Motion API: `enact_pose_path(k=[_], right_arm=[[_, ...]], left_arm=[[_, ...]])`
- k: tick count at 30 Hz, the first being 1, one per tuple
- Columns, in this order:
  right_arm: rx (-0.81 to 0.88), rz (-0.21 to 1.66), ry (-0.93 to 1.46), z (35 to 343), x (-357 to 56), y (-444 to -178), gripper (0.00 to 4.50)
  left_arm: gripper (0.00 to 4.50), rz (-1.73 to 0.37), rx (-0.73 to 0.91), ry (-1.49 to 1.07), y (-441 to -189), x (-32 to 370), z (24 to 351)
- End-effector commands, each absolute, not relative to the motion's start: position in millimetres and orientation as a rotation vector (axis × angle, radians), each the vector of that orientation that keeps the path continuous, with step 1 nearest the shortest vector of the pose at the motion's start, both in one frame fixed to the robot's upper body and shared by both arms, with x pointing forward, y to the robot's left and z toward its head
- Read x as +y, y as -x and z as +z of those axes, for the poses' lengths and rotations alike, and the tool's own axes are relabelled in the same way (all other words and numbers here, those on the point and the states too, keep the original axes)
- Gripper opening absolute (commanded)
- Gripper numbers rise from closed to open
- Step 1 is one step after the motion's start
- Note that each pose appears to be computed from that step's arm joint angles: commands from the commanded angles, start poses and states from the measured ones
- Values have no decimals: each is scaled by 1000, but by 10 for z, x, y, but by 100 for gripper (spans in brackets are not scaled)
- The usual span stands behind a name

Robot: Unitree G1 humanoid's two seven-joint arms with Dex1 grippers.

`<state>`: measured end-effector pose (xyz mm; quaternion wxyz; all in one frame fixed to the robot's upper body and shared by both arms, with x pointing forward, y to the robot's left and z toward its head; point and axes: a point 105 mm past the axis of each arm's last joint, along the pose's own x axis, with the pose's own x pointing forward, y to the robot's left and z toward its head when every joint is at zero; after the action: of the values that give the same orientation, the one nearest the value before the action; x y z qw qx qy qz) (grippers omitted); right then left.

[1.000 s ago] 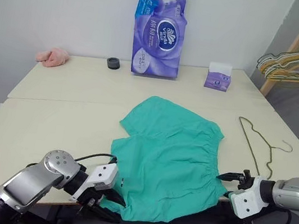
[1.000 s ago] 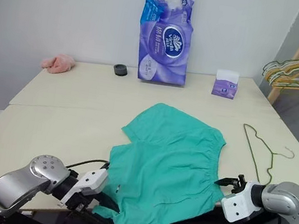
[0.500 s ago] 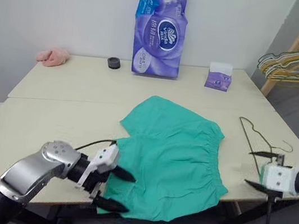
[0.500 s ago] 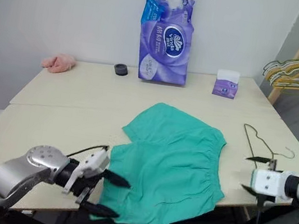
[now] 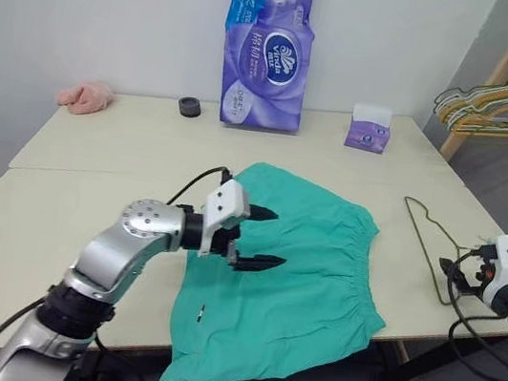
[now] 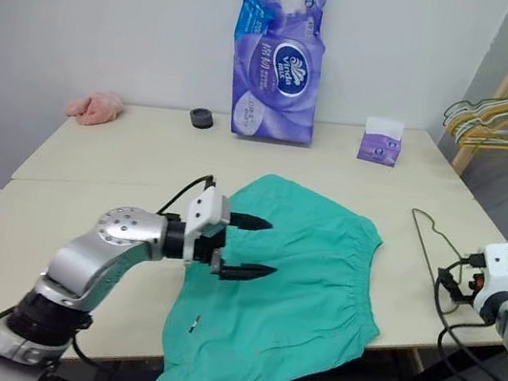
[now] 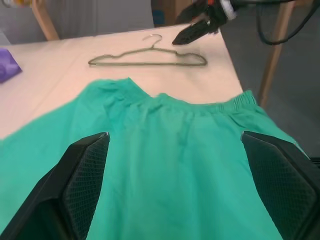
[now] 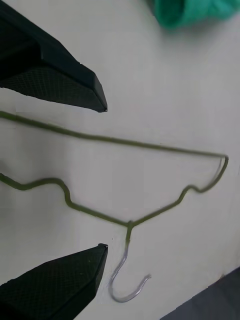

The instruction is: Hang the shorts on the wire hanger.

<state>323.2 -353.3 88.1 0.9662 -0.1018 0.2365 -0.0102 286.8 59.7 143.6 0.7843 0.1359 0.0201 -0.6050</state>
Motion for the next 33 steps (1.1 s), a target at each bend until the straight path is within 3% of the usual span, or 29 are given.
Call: enact_pose_path(k=[1, 12, 15, 26, 27, 30, 33], right_arm=[[520, -77, 195, 797, -3682, -3244, 450], [715, -55, 51, 312, -3638, -3035, 450], [774, -79, -43, 171, -3628, -2941, 392], [823, -91, -18, -27, -3542, -2838, 25], [816, -95, -16, -20, -3542, -2846, 5], [797, -96, 18, 19, -3551, -2871, 5], [712, -20, 181, 249, -3496, -3006, 5]], left_arm=[[447, -1308, -19, -338, -2890, 560, 1547], [447, -1310, -33, -342, -2897, 536, 1569], [450, -1312, -37, -342, -2905, 526, 1577], [450, -1302, -47, -329, -2898, 480, 1560], [450, -1291, -50, -327, -2914, 486, 1559], [450, -1274, -52, -320, -2946, 499, 1561], [450, -1220, -25, -294, -3060, 589, 1540]])
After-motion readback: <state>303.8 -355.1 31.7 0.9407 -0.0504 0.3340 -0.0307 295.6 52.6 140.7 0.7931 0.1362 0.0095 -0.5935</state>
